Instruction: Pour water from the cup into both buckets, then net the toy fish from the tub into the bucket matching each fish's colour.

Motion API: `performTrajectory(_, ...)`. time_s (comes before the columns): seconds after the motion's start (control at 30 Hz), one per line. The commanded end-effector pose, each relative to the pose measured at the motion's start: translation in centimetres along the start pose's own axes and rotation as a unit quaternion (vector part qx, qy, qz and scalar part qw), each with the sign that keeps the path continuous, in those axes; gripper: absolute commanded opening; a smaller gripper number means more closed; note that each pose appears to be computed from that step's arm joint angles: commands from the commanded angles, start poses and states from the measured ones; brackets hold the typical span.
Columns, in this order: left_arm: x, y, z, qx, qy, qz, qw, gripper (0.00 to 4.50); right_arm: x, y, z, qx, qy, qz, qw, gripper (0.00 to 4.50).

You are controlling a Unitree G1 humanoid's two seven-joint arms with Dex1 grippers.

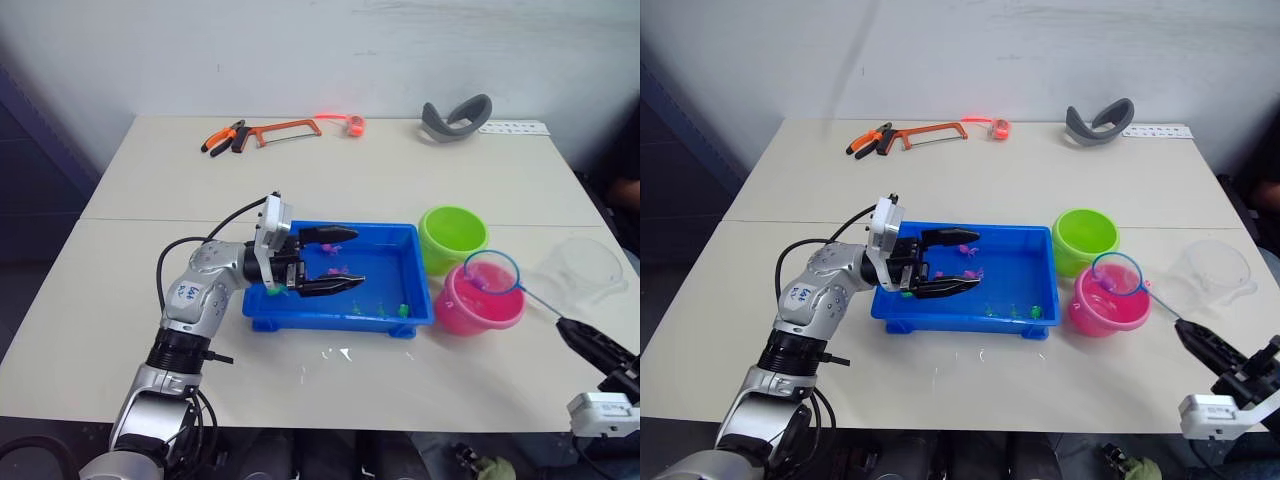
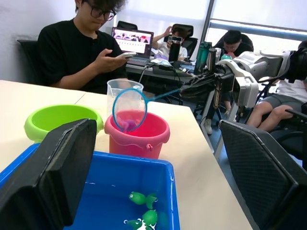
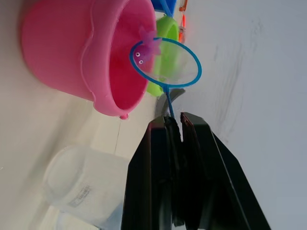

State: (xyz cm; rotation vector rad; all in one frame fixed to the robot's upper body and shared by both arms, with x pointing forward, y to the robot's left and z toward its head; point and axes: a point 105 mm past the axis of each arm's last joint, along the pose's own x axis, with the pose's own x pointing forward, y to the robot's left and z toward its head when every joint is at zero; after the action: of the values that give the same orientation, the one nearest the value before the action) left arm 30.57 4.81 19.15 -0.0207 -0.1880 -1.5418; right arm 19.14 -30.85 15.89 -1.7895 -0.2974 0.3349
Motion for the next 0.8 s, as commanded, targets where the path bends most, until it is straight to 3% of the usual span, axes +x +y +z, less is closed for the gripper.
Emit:
performTrajectory(0.03, -0.1, 0.2, 0.6, 0.017, -0.007, 0.003, 1.0, 4.44, -0.2, -0.6, -1.2, -0.007, 0.022, -0.007, 1.0, 0.0)
performTrajectory(0.13, 0.0, 0.2, 0.5, 0.019, -0.008, 0.002, 1.0, 4.44, -0.3, 1.0, -1.8, 0.005, 0.038, 0.015, 0.999, 0.0)
performTrajectory(0.47, 0.0, 0.3, 0.4, 0.023, -0.012, 0.008, 1.0, 4.44, -0.4, 1.9, -3.1, 0.008, 0.058, 0.03, 0.998, 0.0)
performTrajectory(0.8, -0.1, 0.2, 0.3, 0.028, -0.018, 0.012, 0.999, 4.44, 0.3, 0.3, -1.0, 0.006, 0.004, 0.001, 1.0, 0.0)
